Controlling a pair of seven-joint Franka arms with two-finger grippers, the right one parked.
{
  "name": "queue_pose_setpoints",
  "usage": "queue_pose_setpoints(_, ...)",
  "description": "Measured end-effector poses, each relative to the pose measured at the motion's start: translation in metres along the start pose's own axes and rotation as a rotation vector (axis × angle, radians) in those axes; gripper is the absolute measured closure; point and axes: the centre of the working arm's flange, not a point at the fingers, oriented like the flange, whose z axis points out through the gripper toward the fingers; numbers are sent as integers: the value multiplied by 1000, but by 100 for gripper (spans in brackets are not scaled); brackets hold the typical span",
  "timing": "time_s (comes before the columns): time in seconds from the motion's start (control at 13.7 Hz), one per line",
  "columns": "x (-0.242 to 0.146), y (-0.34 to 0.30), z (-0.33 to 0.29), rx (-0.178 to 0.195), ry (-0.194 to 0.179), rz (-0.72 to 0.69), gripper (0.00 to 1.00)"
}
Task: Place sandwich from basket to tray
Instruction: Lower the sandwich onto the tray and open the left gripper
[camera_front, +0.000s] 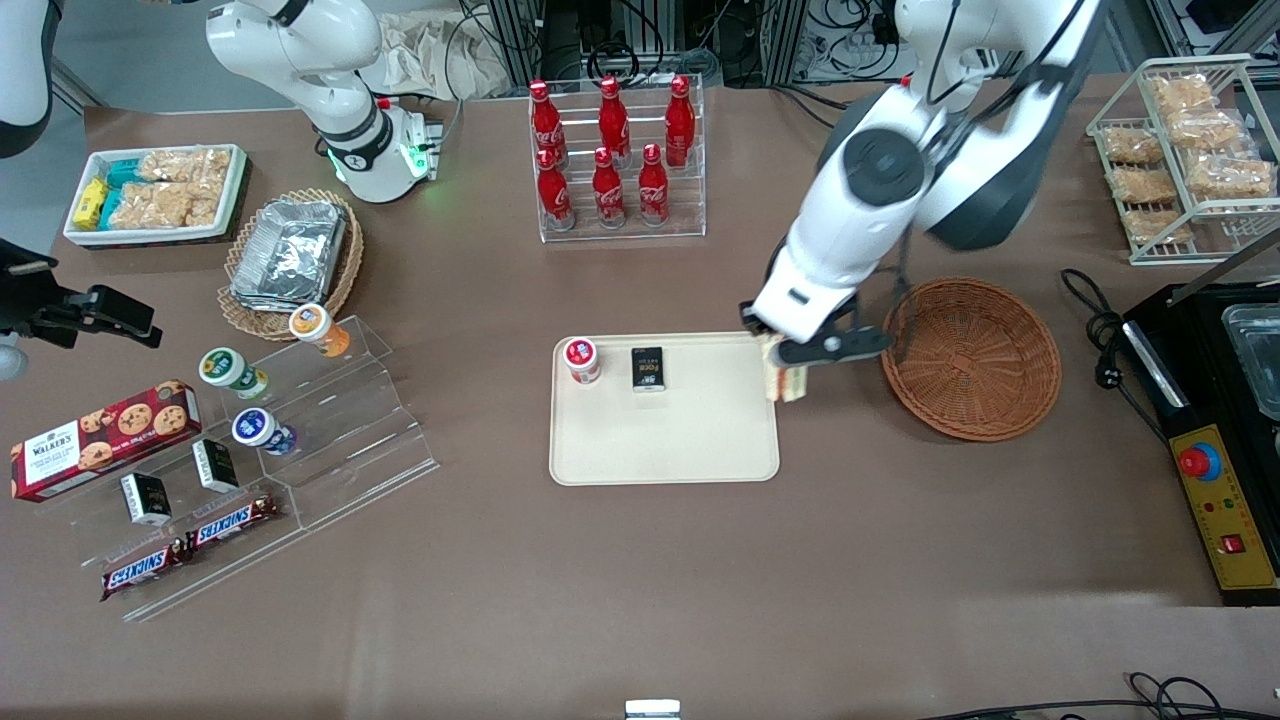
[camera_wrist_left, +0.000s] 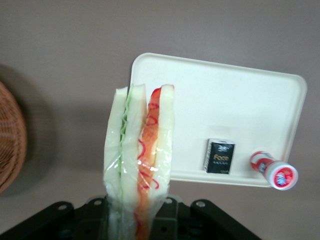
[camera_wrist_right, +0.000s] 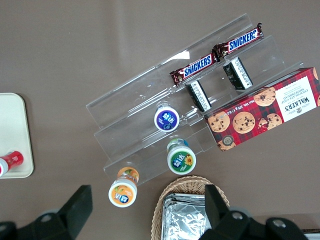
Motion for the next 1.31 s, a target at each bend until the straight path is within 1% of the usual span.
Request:
queue_pose_setpoints(0.29,9,3,86,61,-10,75,75)
queue_pose_setpoints(0.36,13,4,104,66,-6,86,75)
queue_pose_setpoints(0.51,16,7,138,81,15,102,75)
queue_pose_setpoints(0.66,14,12,165,112,26,115,75)
queue_pose_setpoints(0.8,12,17,185,136,25,137,75)
queue_pose_setpoints(0.95,13,19,196,140,23,148,75)
queue_pose_setpoints(1.17,15,21,202,132,27,153,75)
queue_pose_setpoints(1.24,16,22,201,131,30,149,69)
queue_pose_setpoints(1.31,17,22,199,129,36,141,59)
